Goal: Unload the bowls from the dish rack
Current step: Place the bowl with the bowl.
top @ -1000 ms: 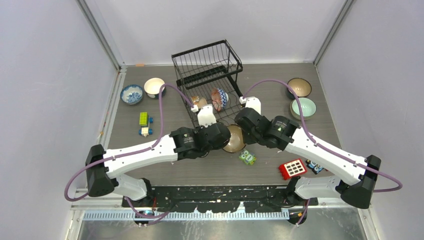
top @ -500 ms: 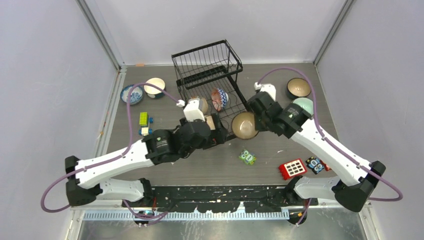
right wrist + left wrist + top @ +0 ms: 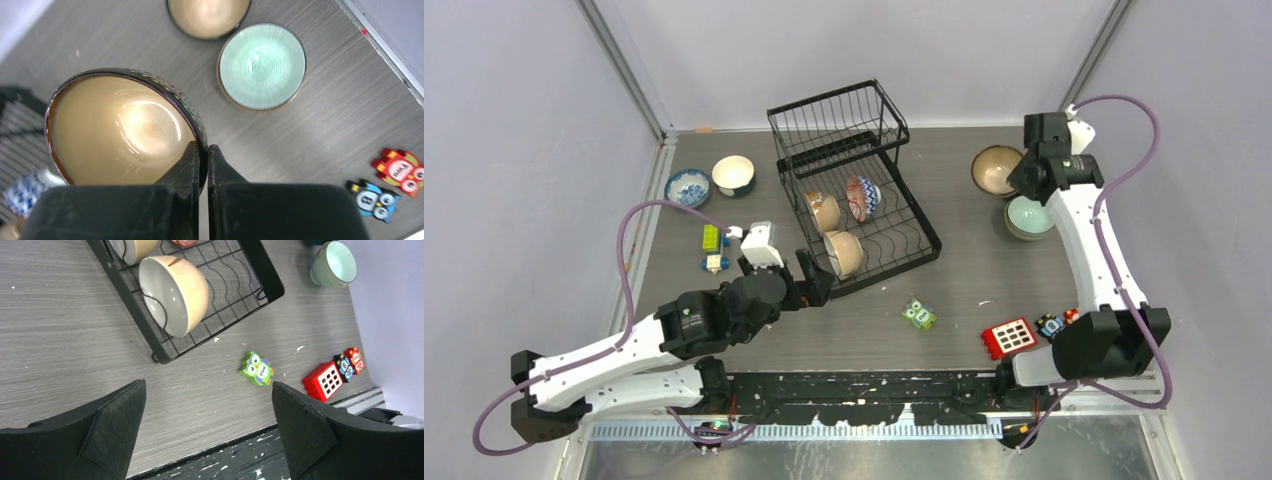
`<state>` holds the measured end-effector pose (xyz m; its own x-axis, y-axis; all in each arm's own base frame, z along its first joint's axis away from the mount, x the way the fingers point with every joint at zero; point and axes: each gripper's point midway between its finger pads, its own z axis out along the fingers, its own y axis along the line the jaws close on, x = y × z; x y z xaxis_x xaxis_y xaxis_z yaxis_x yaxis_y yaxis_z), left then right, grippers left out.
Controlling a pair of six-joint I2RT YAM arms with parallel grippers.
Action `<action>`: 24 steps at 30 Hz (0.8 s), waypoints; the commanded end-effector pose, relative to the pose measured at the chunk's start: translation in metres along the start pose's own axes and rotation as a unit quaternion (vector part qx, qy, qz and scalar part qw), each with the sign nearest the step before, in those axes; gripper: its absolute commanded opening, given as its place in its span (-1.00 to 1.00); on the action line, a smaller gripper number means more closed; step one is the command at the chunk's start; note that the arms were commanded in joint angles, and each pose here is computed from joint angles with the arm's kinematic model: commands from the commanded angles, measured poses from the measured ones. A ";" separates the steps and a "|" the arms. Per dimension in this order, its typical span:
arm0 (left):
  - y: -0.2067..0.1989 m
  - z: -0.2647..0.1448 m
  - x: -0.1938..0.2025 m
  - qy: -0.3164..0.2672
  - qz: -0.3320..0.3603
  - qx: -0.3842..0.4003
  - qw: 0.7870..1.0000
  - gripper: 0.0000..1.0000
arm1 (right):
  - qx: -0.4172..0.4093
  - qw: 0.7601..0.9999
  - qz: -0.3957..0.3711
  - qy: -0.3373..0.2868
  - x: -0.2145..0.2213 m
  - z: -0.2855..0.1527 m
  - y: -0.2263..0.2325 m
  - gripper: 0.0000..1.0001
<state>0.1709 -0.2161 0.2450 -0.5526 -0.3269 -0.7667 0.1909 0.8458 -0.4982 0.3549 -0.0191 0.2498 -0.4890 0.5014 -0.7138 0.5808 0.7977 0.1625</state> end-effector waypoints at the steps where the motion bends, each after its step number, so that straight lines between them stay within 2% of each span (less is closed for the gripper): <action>1: 0.009 -0.004 -0.007 -0.026 -0.009 0.002 1.000 0.95 | -0.025 0.987 0.134 -0.086 -0.073 0.020 0.006 -0.98; 9: 0.022 -0.002 0.013 -0.019 -0.030 0.017 0.999 0.88 | 0.031 0.979 0.165 -0.112 -0.102 0.077 -0.036 -0.99; 19: 0.021 0.012 0.028 0.002 -0.008 0.000 1.000 0.88 | 0.025 0.978 0.189 -0.083 -0.104 0.140 -0.052 -0.98; 24: 0.021 0.015 0.033 0.009 -0.005 -0.004 1.000 0.88 | 0.008 0.977 0.197 -0.084 -0.104 0.157 -0.046 -0.98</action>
<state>0.1640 -0.2081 0.1910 -0.5885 -0.2738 -0.7607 0.1821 0.8719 -0.4547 0.4440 -0.1573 0.1622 -0.2601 0.7148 -0.6492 0.7960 0.5393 0.2748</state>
